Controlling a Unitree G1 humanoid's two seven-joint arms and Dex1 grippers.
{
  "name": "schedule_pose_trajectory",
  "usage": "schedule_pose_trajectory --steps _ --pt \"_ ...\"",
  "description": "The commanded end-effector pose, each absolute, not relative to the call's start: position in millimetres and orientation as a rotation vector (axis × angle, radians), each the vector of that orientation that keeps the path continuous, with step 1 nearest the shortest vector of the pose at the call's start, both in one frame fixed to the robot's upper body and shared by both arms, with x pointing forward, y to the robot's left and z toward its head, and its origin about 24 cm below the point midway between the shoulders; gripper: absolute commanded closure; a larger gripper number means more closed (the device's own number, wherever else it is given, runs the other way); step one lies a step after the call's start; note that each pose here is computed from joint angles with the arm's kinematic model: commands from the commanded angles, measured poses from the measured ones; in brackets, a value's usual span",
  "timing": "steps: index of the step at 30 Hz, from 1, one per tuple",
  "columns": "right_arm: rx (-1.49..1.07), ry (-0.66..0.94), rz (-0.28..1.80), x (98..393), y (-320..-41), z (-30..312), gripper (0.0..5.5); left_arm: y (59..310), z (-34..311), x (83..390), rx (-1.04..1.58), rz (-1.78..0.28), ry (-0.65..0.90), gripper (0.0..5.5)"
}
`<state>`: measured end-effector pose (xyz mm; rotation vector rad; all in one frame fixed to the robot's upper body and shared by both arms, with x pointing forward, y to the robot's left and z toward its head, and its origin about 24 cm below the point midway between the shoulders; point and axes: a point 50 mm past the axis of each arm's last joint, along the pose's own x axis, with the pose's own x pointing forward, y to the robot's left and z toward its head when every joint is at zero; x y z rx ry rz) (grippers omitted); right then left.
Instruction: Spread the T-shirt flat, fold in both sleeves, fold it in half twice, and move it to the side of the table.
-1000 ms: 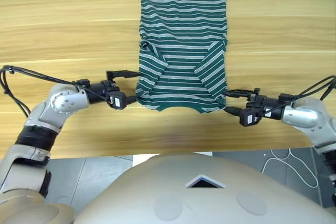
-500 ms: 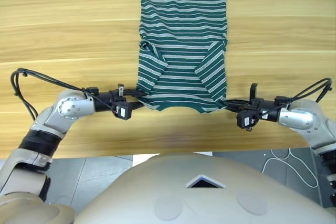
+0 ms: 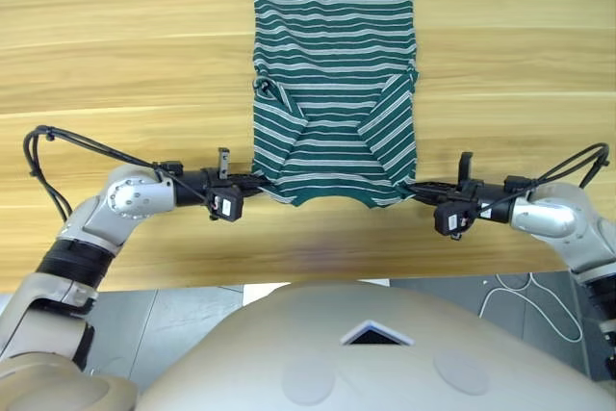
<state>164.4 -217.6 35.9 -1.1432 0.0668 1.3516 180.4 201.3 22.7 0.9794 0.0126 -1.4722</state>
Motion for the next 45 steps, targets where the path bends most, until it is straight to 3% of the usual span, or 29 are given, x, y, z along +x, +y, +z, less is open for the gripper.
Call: schedule_pose_trajectory --steps 1,8,16,21,26,32,39,45 --pt "-1.148 0.055 1.362 162.6 -220.2 42.2 5.50 199.4 25.6 175.7 0.952 -1.494 -0.014 5.47" --pt "-1.104 -0.028 1.350 149.8 -226.4 63.2 5.50 210.5 40.7 169.4 0.931 -1.448 -0.073 5.47" --pt "-1.019 -0.188 1.303 120.4 -236.3 97.6 5.50 222.9 68.2 137.6 0.832 -1.432 -0.220 5.47" --pt "-0.994 -0.219 1.292 109.4 -239.6 105.7 5.50 219.6 86.6 121.1 0.728 -1.465 -0.338 5.47" --pt "-0.979 -0.216 1.271 106.3 -241.1 107.2 5.50 221.9 85.6 125.1 0.720 -1.442 -0.326 5.47" --pt "-1.060 -0.180 1.149 138.3 -238.3 99.4 5.50 222.5 63.5 172.7 0.833 -1.324 -0.203 5.47" --pt "-1.183 -0.195 0.815 222.7 -229.4 105.8 5.50 225.4 72.6 240.9 0.883 -1.077 -0.211 5.47" --pt "-1.272 -0.190 0.666 278.0 -217.3 105.3 5.50 234.1 79.5 294.7 0.893 -0.862 -0.160 5.47"
